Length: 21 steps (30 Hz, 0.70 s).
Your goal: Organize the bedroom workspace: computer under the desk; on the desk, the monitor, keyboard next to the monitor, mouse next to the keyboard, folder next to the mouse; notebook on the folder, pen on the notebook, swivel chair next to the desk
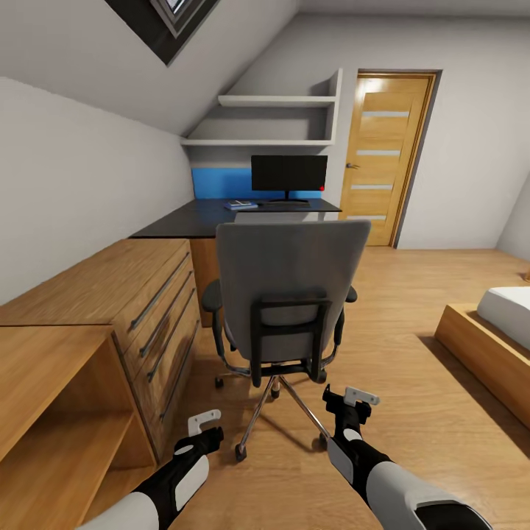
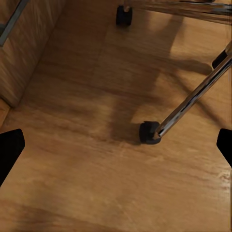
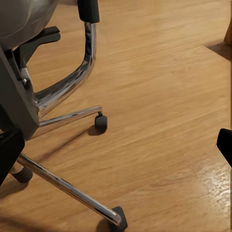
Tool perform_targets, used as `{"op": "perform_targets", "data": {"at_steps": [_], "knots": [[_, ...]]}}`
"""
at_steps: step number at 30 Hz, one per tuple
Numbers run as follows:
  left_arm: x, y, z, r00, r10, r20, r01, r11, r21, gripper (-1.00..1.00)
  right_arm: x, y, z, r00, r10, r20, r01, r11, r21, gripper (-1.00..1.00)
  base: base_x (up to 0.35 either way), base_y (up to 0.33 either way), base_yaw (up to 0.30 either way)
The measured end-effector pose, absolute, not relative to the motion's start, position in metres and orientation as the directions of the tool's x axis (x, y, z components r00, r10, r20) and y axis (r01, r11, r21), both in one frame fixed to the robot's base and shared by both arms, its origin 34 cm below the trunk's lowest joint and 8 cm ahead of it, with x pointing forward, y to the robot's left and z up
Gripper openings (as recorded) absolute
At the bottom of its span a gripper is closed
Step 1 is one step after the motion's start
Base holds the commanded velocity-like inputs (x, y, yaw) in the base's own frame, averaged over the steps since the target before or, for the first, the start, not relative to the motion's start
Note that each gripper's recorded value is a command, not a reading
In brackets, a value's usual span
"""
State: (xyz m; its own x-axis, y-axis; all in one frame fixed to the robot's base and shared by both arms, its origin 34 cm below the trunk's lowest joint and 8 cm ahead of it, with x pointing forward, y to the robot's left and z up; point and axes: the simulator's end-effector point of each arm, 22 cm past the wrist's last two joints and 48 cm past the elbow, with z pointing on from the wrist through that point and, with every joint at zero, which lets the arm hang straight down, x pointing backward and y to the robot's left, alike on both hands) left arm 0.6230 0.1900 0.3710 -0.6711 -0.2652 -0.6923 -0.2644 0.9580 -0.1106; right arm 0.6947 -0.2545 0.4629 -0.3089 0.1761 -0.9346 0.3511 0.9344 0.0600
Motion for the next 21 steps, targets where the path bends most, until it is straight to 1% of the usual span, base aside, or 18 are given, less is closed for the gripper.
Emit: {"op": "perform_targets", "data": {"at_steps": [6,15,17,21], "knots": [[0.624,0.186,0.372,-0.671,-0.260,-0.694,-0.255,0.960,-0.113,1.00,0.695,-0.256,0.464,-0.305,0.176,-0.936,0.353,0.934,0.060,1.00,0.000,0.000,0.000],[0.622,0.140,0.380,-0.679,-0.267,-0.684,-0.235,0.961,-0.143,1.00,0.698,-0.261,0.469,-0.291,0.172,-0.941,0.355,0.933,0.061,1.00,0.000,0.000,0.000],[0.630,0.132,0.396,-0.675,-0.271,-0.686,-0.257,0.958,-0.126,1.00,0.701,-0.279,0.473,-0.285,0.158,-0.945,0.368,0.929,0.044,1.00,0.000,0.000,0.000],[0.653,0.131,0.422,-0.690,-0.243,-0.682,-0.244,0.965,-0.097,1.00,0.725,-0.289,0.495,-0.274,0.140,-0.952,0.343,0.939,0.040,1.00,0.000,0.000,0.000]]}}
